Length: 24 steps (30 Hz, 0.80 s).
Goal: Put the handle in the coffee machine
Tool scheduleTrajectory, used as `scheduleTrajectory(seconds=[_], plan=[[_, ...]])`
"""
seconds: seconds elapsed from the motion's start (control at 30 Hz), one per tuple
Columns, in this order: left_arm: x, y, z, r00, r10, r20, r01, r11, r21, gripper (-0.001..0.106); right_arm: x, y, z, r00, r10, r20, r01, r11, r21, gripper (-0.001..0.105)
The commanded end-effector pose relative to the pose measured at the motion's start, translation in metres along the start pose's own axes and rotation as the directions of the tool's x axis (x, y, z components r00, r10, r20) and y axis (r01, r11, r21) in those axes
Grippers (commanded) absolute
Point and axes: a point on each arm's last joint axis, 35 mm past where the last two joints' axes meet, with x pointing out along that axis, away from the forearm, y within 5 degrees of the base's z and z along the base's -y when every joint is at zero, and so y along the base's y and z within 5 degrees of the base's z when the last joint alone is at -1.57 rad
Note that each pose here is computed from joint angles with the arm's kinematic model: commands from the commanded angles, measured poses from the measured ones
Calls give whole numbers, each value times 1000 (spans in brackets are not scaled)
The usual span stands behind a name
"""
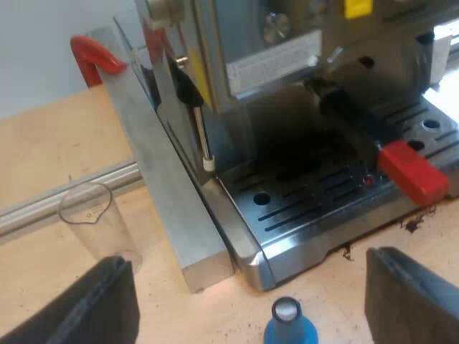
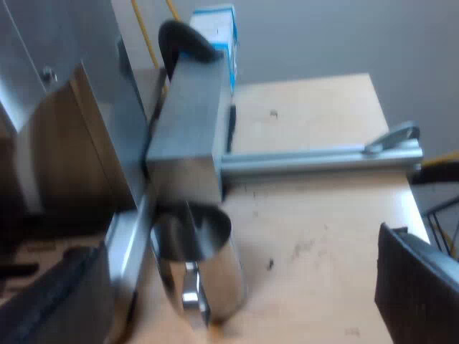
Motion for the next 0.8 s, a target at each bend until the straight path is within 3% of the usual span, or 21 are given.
scheduleTrajectory(seconds=[0.03, 0.1, 0.33, 0.37, 0.47, 0.6, 0.7, 0.8], plan=[[-14, -9, -17, 999, 29, 39, -30, 999, 33, 68, -8, 0, -4, 996, 18, -89, -21, 999, -33, 77], [-20, -13, -28, 998, 34, 45, -35, 999, 36, 68, -9, 1, -6, 994, 33, -108, -38, 998, -42, 77], [-22, -15, -51, 988, 31, -153, -41, 997, -63, 68, -8, 1, -6, 994, 33, -106, -39, 998, -59, 77], [-22, -14, -51, 984, 67, -164, -79, 995, -66, 68, -8, 1, -6, 994, 33, -106, -39, 997, -59, 77], [-20, -9, -45, 983, 141, -115, -151, 985, -82, 68, -6, 1, -6, 995, 30, -92, -36, 997, -64, 77], [-13, -4, -34, 989, 147, -5, -147, 980, -134, 68, 0, 2, -3, 998, 42, -36, -46, 994, -101, 77], [-2, 3, -29, 986, 148, 72, -139, 984, -114, 68, 8, 4, -3, 998, 70, 11, -68, 991, -111, 77], [8, 10, -28, 980, 170, 106, -158, 981, -114, 68, 14, 6, -10, 994, 108, 2, -107, 988, -111, 77]])
